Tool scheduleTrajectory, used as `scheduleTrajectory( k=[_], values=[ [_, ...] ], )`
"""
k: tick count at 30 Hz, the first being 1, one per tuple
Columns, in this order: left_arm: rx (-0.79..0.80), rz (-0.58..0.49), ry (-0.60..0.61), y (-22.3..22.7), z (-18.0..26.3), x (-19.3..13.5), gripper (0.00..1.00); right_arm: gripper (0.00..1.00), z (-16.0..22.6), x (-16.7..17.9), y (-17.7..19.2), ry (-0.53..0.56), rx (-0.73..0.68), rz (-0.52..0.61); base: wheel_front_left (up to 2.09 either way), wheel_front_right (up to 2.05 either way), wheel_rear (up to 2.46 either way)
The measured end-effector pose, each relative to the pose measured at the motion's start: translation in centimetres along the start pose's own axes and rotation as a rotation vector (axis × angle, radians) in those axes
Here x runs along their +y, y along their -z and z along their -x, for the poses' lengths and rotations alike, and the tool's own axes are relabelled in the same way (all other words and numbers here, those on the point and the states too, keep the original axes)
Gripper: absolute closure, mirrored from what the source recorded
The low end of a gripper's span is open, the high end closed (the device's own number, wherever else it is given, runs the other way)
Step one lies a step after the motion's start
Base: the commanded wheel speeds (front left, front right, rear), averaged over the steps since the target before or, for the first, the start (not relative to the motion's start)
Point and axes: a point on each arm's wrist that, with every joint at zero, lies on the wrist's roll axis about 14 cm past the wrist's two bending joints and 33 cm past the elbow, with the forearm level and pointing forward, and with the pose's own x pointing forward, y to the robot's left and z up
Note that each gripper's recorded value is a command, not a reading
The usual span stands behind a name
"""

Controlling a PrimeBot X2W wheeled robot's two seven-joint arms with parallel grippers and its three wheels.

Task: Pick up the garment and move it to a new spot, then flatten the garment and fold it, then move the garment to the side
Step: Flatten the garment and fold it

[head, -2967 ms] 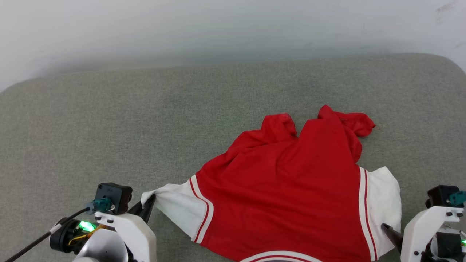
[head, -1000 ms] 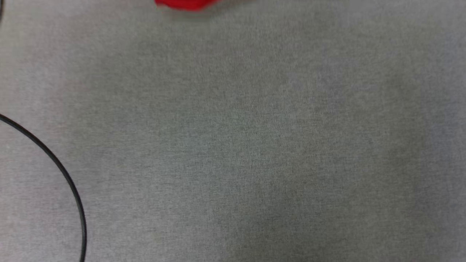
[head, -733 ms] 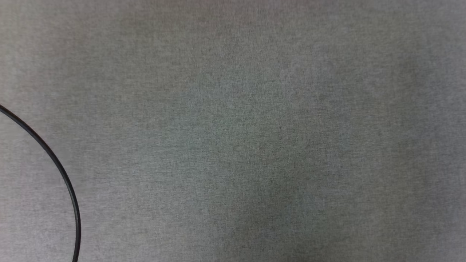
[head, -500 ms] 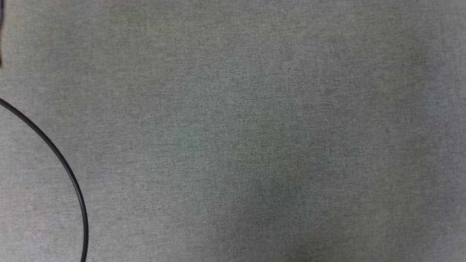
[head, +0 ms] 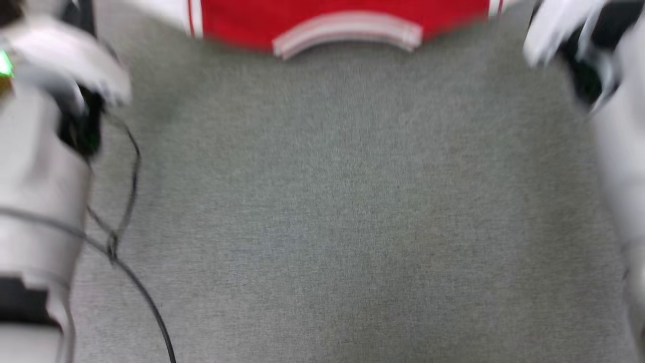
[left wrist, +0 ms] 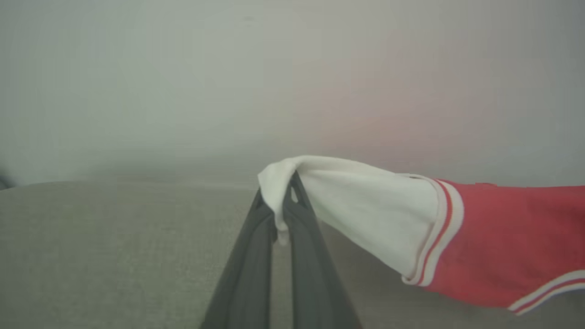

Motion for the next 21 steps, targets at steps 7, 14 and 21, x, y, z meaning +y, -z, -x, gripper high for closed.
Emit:
scheduleTrajectory(
  k=[7,14,21],
  values=[
    [0.052,-0.017,-0.018,2.5,8.0,1.1,1.00,1.00,6.9,0.4,5.6,-0.002,0.094,-0.042,0.00,0.00,0.00],
    [0.074,-0.003,-0.061,4.6,16.6,1.3,1.00,1.00,14.4,0.0,9.4,0.009,0.163,-0.054,0.00,0.00,0.00],
    [0.090,-0.007,-0.077,5.5,24.4,0.6,1.00,1.00,21.4,-0.5,12.5,0.032,0.207,-0.089,0.00,0.00,0.00]
  ],
)
